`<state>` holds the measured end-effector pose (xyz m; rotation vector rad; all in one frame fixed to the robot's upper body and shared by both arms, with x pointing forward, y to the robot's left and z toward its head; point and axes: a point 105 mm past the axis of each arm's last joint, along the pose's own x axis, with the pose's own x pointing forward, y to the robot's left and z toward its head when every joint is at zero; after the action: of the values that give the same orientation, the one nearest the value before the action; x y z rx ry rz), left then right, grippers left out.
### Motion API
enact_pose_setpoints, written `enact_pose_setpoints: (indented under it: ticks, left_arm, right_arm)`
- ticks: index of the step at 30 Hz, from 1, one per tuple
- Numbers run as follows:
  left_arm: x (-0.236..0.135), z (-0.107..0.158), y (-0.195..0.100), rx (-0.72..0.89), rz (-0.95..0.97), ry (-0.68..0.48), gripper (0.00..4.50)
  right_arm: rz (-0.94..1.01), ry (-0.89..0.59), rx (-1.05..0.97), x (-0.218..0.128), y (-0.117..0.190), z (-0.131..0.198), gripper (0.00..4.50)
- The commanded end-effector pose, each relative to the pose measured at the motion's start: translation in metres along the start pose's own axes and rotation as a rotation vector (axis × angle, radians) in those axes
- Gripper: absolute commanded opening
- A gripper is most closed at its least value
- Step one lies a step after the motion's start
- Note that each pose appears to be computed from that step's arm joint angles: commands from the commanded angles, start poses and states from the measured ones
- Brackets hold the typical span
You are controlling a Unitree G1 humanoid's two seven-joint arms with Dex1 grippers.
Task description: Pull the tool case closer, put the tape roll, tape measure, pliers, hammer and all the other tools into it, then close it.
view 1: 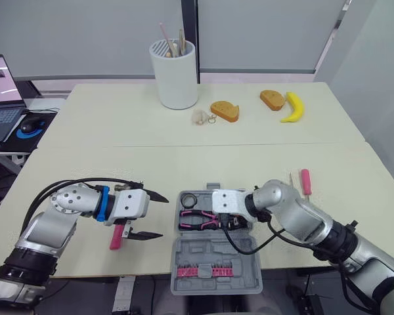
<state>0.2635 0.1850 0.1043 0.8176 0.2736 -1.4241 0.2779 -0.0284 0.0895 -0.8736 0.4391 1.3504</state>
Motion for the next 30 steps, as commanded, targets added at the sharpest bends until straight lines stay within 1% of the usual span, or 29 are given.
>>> enact_pose_setpoints:
  ticks: [1, 2, 5, 10, 15, 22, 27, 30]
  left_arm:
    - [-0.002, 0.006, 0.004, 0.032, 0.015, -0.002, 4.5]
    - [-0.002, 0.005, 0.004, 0.032, 0.016, -0.001, 4.5]
    - [-0.002, 0.006, 0.005, 0.033, 0.021, -0.002, 4.5]
    - [-0.003, 0.008, 0.006, 0.033, 0.027, -0.002, 4.5]
    - [-0.003, 0.009, 0.005, 0.033, 0.027, 0.001, 4.5]
    - [-0.003, 0.012, 0.007, 0.025, 0.034, 0.001, 4.5]
    - [-0.003, 0.008, 0.005, 0.007, 0.046, 0.007, 4.5]
    - [-0.005, 0.004, 0.003, -0.003, 0.053, 0.014, 4.5]
  right_arm:
    - [-0.02, -0.14, -0.069, -0.013, -0.004, 0.03, 2.85]
    - [-0.042, -0.16, -0.066, -0.012, -0.006, 0.032, 2.85]
    - [-0.085, -0.183, -0.045, -0.004, -0.011, 0.028, 2.34]
    - [-0.101, -0.17, -0.046, 0.011, -0.01, 0.017, 1.14]
    - [-0.122, -0.154, -0.031, 0.023, -0.014, 0.012, 0.08]
    - [-0.084, -0.072, -0.024, 0.038, -0.009, -0.008, 0.03]
    - [-0.05, 0.018, -0.021, 0.049, 0.001, -0.03, 0.03]
    - [-0.04, 0.047, -0.013, 0.053, 0.006, -0.037, 0.03]
